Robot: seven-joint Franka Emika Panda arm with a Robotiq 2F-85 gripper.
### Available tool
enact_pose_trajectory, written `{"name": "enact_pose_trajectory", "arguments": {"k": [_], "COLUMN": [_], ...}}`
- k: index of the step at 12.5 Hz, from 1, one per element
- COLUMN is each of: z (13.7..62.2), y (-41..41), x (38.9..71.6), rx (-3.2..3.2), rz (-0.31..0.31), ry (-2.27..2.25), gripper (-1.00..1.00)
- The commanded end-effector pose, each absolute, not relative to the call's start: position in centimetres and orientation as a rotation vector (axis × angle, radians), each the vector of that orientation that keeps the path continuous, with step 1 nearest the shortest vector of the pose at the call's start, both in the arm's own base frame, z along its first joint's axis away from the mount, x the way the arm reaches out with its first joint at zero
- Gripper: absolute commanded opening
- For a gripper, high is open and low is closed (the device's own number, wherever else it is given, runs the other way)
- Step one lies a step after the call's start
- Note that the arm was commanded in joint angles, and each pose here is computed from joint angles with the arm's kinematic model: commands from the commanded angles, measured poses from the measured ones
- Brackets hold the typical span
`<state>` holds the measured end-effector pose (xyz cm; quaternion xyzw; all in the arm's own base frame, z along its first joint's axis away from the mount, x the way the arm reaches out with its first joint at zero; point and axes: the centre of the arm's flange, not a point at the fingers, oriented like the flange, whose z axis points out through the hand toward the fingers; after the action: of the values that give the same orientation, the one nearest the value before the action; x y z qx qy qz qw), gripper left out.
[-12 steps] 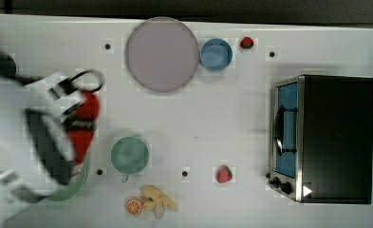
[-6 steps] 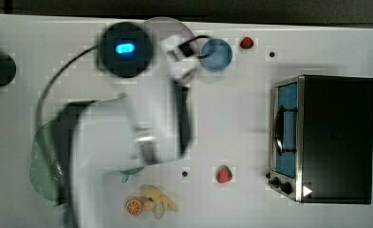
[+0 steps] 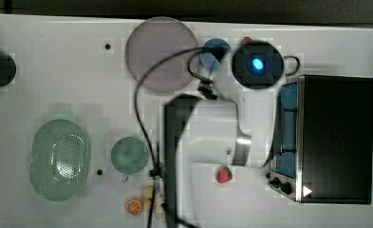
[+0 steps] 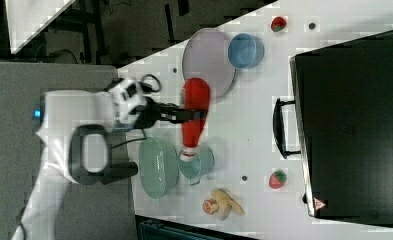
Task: Pick ketchup from strainer and place it on the table
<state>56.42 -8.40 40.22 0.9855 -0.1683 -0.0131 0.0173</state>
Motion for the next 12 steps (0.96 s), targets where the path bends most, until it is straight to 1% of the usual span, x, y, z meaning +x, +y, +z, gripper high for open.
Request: {"name": "enact_pose_trajectory", "arguments": {"k": [1,4,5,6,7,10,12], "z": [35.9,30.4,29.0,27.5,26.0,21.7,19.8], "y": [-5.2,-4.7,-4.5,-4.3,-4.2,-3.9,-4.0], "x": [54.5,52.7,52.5,52.4,52.3,52.0,51.6], "rx": [3.090,3.116,3.128,3.141,3.155,3.192,3.202], "rz": [-0.067,-0.037,-0.022,-0.024,-0.034,-0.109,-0.160], "ry": [-0.369,-0.365,-0.376,-0.388,-0.389,-0.404,-0.416], "gripper": [0.13,0.13,0.13,0.13,0.13,0.13,0.13]}}
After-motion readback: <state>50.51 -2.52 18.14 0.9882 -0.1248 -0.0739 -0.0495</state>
